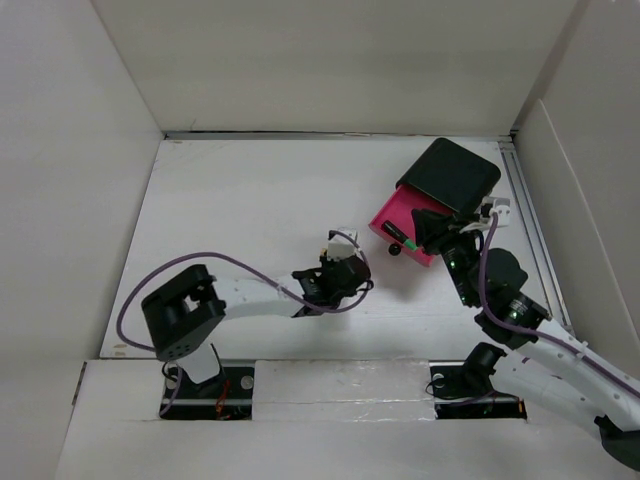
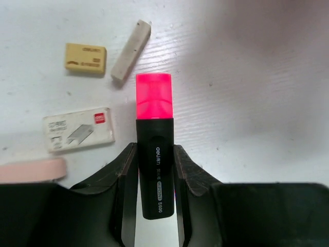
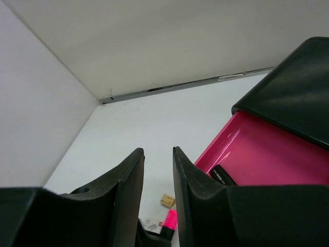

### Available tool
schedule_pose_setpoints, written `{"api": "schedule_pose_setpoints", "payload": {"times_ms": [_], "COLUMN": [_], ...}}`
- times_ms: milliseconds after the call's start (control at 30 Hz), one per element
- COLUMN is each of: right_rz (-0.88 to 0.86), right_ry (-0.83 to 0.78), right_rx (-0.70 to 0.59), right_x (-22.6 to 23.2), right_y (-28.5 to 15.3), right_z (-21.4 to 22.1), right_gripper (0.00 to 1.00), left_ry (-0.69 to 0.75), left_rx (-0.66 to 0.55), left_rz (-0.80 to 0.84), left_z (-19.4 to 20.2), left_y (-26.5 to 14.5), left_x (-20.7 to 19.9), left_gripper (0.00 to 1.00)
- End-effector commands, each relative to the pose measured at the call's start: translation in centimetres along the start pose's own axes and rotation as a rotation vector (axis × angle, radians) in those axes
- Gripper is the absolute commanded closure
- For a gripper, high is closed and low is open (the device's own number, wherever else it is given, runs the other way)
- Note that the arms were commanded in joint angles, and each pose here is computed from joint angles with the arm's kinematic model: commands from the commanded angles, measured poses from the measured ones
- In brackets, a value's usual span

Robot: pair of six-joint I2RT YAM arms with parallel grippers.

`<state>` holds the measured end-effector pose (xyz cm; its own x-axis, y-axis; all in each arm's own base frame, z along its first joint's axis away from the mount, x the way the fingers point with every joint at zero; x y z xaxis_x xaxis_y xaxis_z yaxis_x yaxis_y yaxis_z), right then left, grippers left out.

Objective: Organize the desk

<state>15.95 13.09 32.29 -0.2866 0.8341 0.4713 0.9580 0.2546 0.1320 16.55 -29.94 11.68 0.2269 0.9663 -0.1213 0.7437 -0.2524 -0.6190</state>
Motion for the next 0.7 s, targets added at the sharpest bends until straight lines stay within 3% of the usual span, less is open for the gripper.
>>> {"api": "schedule_pose_setpoints", "payload": {"times_ms": [0,133,200,300,500,667], "right_rz": [0.004,-0.012,-0.012,-0.016,-0.013,-0.008], "right_ry": [0.011,0.012,0.012,0.013,0.024,0.039], "right_rx": [-0.044,-0.035,-0.031,-0.029,-0.055,-0.084], "right_x": [0.1,0.4,0.4,0.5,0.2,-0.1], "right_y": [0.3,0.5,0.6,0.6,-0.1,-0.8], "right_z": [-0.6,-0.6,-0.4,-0.4,-1.1,-1.8], "right_gripper": [0.65,0.65,0.65,0.66,0.66,0.66], "left_ry": [-0.116,-0.184,-0.184,-0.170,-0.052,-0.051], "left_rx": [-0.102,-0.194,-0.280,-0.292,-0.254,-0.200], "left_rz": [0.050,0.166,0.320,0.374,0.435,0.517], "left_z": [-2.8,-5.4,-8.4,-10.4,-12.5,-15.2], "left_y": [-3.7,-7.1,-9.5,-10.2,-8.0,-5.2], "left_x": [0.5,0.6,-0.4,-2.0,-6.8,-8.8], "left_gripper": [1.00,1.00,1.00,1.00,1.00,1.00]}}
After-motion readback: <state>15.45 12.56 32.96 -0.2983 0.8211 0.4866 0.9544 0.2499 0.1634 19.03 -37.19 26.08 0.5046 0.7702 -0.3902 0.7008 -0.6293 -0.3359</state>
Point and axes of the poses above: each gripper's point midway between its finger pads, its own y axis out along the fingers, its own x axis along the line the jaws close on, z = x × y, the point moved 10 cm from there along -y, back along the fingers, and after that the axes turned 1 degree about y, right-handed, at the moved point
